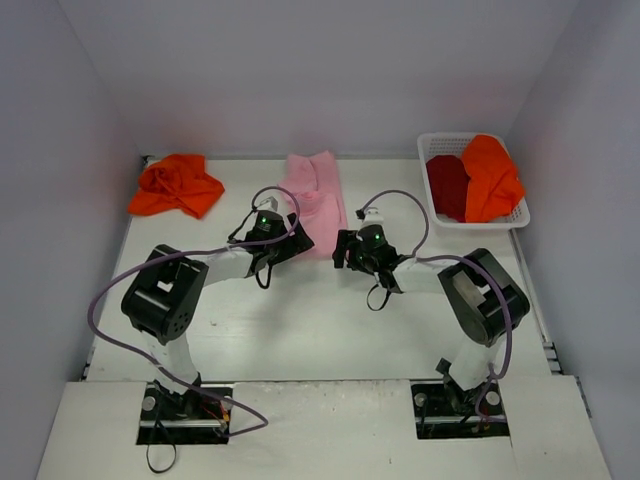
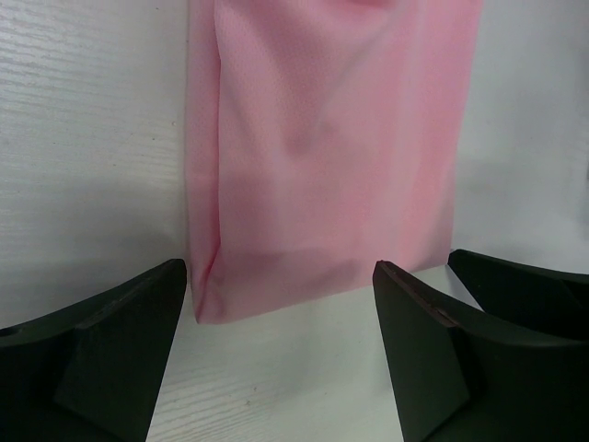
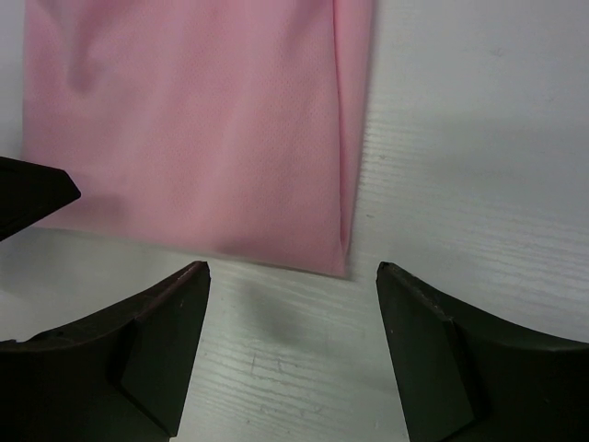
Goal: Fold and stack the t-shirts
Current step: Fold the tshirt
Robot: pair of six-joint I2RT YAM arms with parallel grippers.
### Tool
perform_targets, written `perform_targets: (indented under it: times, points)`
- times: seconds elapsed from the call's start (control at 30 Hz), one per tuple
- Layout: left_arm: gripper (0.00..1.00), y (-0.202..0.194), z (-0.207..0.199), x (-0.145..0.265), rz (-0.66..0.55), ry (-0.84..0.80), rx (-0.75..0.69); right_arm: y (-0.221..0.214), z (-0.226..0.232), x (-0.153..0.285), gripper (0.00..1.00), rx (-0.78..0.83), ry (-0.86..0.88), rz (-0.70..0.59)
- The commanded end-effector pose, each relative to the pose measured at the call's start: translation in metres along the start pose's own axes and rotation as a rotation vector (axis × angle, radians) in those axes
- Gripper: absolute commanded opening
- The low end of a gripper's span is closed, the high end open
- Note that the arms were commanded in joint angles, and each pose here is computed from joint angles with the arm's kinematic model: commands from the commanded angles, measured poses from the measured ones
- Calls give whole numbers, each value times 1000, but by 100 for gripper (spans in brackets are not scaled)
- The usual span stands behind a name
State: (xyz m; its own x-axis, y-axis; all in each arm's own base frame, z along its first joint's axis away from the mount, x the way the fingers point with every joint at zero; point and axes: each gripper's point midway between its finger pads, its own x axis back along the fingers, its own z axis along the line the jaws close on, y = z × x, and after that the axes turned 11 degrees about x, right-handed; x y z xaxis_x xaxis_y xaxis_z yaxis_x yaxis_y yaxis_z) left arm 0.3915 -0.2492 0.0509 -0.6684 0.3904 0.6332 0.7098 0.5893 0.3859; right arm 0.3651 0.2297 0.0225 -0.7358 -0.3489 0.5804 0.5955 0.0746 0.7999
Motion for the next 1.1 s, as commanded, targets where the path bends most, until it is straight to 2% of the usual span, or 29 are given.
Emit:
perform_targets:
  times: [0.0,0.3,0.63,0.87,0.97,1.07]
  points:
    - [78,19,-25,2,-46,-73,-10,40,13,-5,70,-10,32,-115]
    - [78,20,-20,5,-48,-66,-7,39,13,-12,66,-21,31,-113]
    - [78,21,-17,8,-53,-63,-7,35,13,-15,56,-35,32,-107]
    - [78,24,-14,12,-62,-54,-10,32,19,-16,52,-46,62,-100]
    - [78,25,-12,13,-64,-53,-7,31,20,-16,48,-47,61,-99]
    - [78,26,-12,14,-64,-53,-7,30,20,-17,37,-44,60,-96]
